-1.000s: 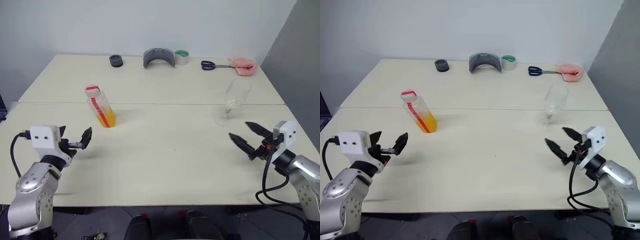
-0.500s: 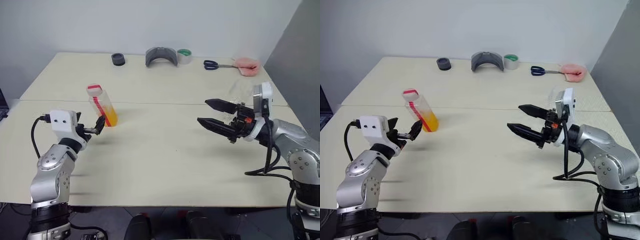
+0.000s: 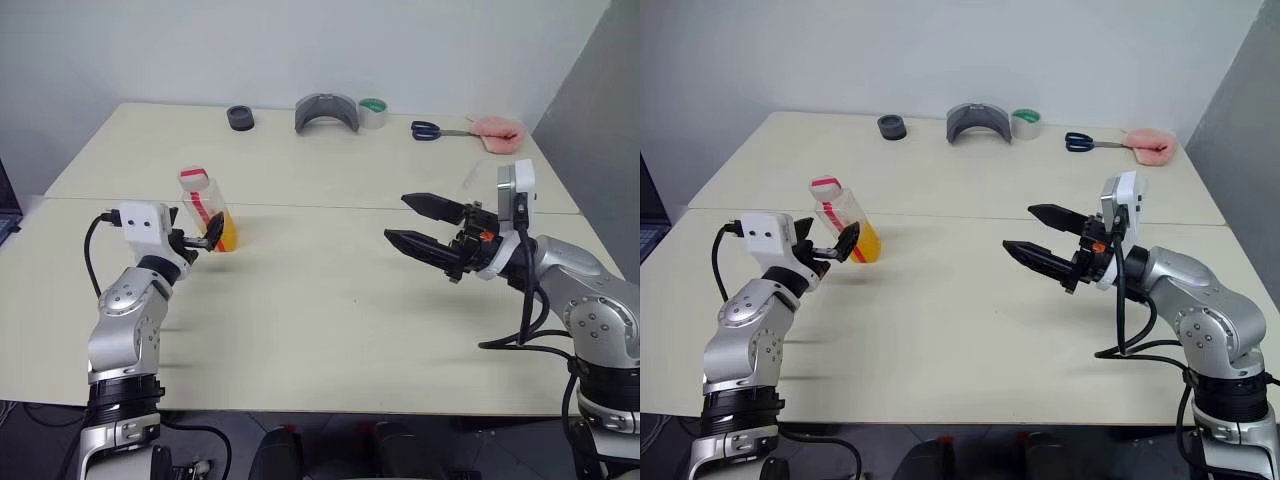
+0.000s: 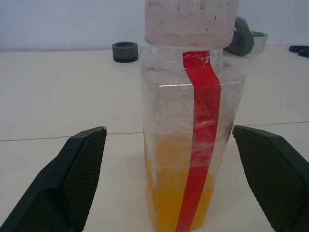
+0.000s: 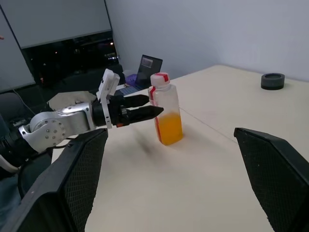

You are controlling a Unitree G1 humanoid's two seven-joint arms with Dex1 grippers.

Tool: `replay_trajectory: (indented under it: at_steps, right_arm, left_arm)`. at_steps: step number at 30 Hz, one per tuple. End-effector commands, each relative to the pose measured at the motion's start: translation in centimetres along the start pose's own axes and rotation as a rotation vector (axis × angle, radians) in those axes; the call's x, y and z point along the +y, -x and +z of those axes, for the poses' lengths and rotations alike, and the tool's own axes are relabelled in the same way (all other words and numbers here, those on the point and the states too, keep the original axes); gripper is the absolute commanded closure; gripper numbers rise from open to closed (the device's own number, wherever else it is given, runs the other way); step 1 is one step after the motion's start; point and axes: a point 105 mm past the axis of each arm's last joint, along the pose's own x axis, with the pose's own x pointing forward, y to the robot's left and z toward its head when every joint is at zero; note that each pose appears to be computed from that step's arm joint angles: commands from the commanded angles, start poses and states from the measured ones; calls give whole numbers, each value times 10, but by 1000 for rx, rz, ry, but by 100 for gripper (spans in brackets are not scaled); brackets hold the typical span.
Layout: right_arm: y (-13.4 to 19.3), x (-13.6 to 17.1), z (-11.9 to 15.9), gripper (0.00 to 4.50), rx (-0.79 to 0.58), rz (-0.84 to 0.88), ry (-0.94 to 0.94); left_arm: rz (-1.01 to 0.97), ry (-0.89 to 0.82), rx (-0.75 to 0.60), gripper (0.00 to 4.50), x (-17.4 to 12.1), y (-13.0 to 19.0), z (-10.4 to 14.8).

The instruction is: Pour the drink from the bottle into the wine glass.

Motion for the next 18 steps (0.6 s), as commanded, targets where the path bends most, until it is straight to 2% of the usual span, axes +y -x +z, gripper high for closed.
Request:
replay_trajectory:
  at_steps: [1,18]
  right_arm:
    - [-1,7,10,4,-23,19,37]
    - [-1,10,11,4,-17,11,44]
  left_arm:
    - [-18,-23,-59,0,-4,-7,14]
    - [-34,-43,-129,0,-2,-32,22]
